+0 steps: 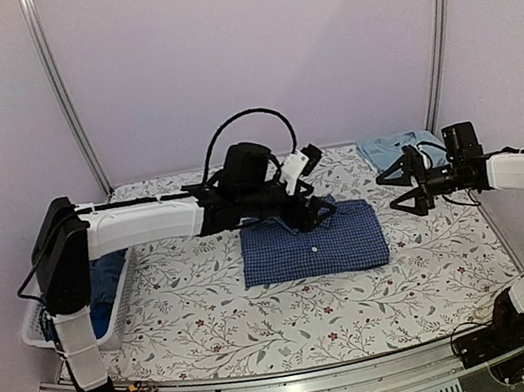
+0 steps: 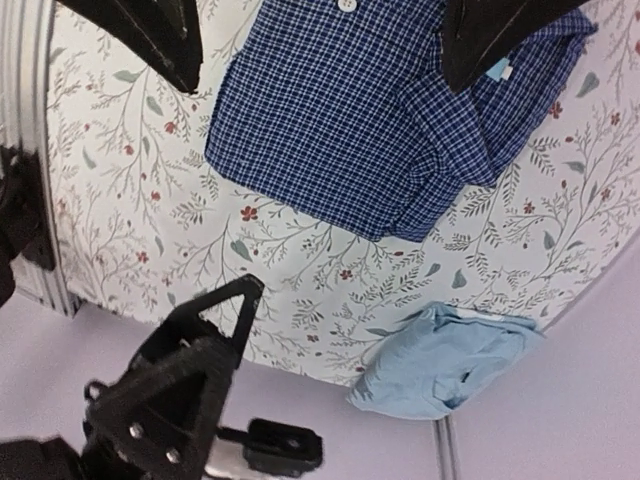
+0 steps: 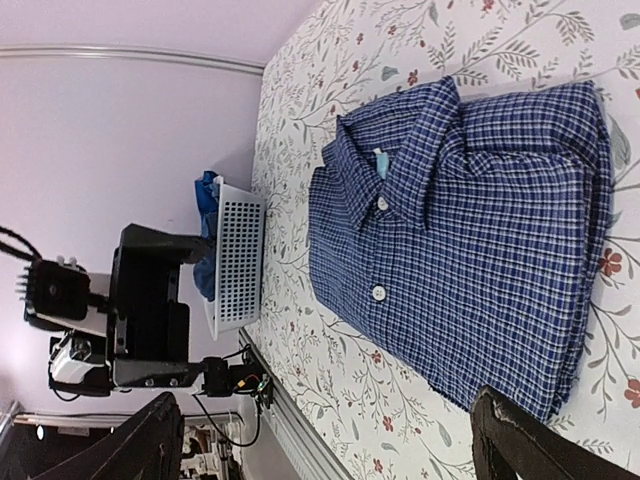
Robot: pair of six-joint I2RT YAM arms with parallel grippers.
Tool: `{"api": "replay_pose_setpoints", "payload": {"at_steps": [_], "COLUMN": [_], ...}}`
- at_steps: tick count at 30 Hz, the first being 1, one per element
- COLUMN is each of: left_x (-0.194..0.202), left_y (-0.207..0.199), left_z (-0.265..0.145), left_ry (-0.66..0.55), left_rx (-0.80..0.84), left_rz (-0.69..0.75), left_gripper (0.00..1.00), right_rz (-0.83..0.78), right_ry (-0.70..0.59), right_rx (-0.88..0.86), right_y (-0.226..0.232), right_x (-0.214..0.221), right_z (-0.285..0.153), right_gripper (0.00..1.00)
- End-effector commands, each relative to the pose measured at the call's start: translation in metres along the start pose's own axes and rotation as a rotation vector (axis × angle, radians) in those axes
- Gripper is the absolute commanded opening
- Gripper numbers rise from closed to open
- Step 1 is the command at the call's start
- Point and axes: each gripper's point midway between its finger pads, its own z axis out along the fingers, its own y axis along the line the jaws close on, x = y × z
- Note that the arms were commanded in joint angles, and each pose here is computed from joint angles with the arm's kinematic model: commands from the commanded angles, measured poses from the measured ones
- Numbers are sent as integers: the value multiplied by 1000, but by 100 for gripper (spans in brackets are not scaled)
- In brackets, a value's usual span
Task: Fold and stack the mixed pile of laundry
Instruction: Pick up the rectangle-folded shirt from the center of the board.
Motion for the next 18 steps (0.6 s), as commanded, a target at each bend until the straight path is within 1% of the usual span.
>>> {"api": "replay_pose_setpoints", "payload": {"at_steps": [1,2,4,9,13,16,18], "left_x": [69,76,90,116,132,150,160], "left_y": [-30,-42,-52,-65,-79,-80,-81], "left_z": [49,57,69,97,117,131,136], "left_ry": [233,245,271,308,314,337,353], "left_rx": [6,27,45,84,127,118,112], "left_rz": [275,315,382,476,506,519,532], "left_gripper": [79,76,71,62,52,45,37], "right_rz": [92,104,126,217,287,314,332], "right_ry": [-7,-2,0,-15,-10,-3,5], "right_rx": [140,145,145,167,170,185,202], "right_y": [-31,-35,-41,-61,-72,-75,-79], "right_x": [12,15,20,33,43,48,53], "right_z": [-6,-6,-7,-15,-18,-19,-20], "right_gripper": [99,99,99,99,99,99,99]}}
